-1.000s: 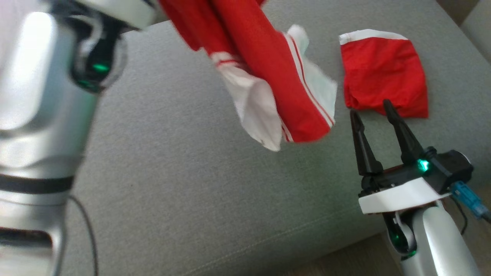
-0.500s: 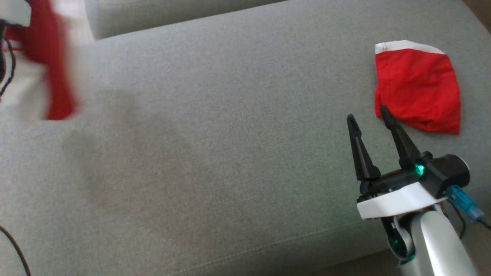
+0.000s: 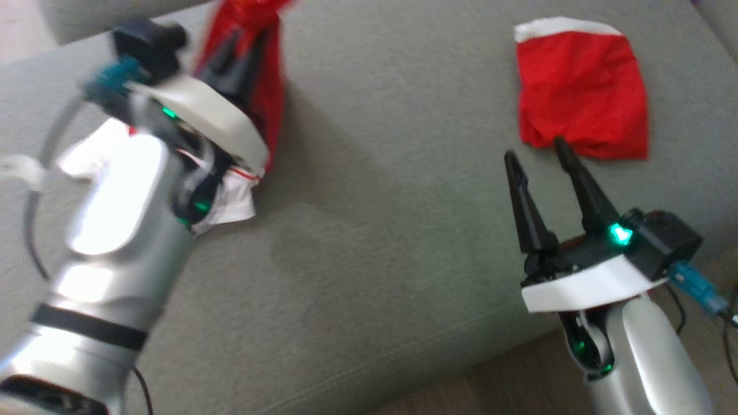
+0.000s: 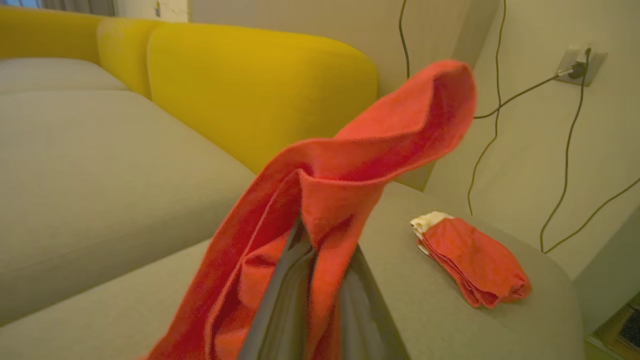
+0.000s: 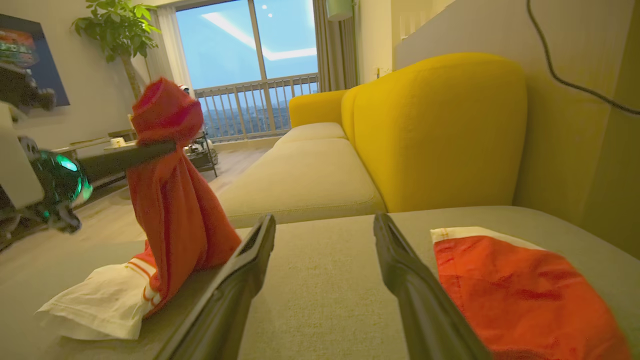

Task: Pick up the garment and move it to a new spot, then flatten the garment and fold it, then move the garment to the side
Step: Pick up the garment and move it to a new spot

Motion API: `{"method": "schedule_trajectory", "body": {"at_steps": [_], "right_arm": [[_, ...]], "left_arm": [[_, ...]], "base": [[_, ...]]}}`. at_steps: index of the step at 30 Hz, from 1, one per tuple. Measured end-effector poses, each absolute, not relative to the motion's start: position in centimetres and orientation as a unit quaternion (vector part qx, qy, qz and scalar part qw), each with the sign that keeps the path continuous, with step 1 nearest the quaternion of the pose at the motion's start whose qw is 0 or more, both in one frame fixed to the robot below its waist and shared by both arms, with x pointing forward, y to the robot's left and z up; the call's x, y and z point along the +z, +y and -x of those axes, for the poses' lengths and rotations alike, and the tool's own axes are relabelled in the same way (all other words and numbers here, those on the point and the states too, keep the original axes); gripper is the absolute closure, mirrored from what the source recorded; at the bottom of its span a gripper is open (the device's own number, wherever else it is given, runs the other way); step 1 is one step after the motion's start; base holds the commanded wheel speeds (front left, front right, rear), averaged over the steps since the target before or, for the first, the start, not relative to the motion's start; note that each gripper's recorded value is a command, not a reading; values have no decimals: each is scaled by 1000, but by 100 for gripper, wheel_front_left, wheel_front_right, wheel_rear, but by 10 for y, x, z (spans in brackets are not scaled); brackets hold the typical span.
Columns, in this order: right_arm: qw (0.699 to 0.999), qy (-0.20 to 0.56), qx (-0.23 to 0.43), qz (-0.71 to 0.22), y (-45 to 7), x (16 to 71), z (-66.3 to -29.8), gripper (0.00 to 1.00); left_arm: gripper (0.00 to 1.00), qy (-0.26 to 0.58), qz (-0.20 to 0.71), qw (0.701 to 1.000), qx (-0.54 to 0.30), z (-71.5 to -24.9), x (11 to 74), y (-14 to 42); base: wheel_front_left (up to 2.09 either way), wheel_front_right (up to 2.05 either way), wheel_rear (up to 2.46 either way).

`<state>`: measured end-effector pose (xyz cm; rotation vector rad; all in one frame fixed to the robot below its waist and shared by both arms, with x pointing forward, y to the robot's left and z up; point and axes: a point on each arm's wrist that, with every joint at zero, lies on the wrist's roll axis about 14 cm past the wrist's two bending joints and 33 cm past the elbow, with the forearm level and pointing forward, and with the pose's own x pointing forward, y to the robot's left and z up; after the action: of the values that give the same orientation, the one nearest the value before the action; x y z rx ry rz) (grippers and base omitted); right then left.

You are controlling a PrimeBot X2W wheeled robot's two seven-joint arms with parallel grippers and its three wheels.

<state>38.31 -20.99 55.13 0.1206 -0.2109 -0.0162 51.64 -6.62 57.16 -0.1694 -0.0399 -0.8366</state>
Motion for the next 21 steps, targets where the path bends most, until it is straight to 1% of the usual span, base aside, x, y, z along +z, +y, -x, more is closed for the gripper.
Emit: {"method": "schedule_trajectory", "body": {"at_steps": [4, 11, 12, 13, 14, 15, 18, 21], "right_arm": [[990, -122, -26, -59, -224, 563, -383, 0], [989, -126, -54, -55, -242, 568, -376, 0], [989, -126, -54, -55, -242, 568, -376, 0], [989, -124, -59, -54, -245, 567, -375, 0], [989, -122, -64, -55, -248, 565, -374, 0], [989, -119, -70, -53, -251, 563, -373, 0], [989, -120, -73, -54, -254, 564, -373, 0], [988, -124, -72, -56, -254, 566, -375, 0]], "left_arm": [[100, 15, 102, 886, -451, -497, 540, -116], [100, 45, 93, 842, -530, -459, 505, -185], [90, 45, 93, 842, -530, -459, 505, -185], [61, 50, 90, 835, -541, -452, 500, -193], [6, 56, 86, 828, -552, -444, 494, -200], [0, 68, 75, 815, -571, -429, 483, -209], [0, 80, 62, 805, -584, -416, 475, -212], [0, 87, 55, 804, -585, -411, 471, -207]], "base": [[0, 0, 0], [0, 0, 0], [0, 0, 0], [0, 0, 0], [0, 0, 0], [0, 0, 0], [0, 0, 0], [0, 0, 0]]}}
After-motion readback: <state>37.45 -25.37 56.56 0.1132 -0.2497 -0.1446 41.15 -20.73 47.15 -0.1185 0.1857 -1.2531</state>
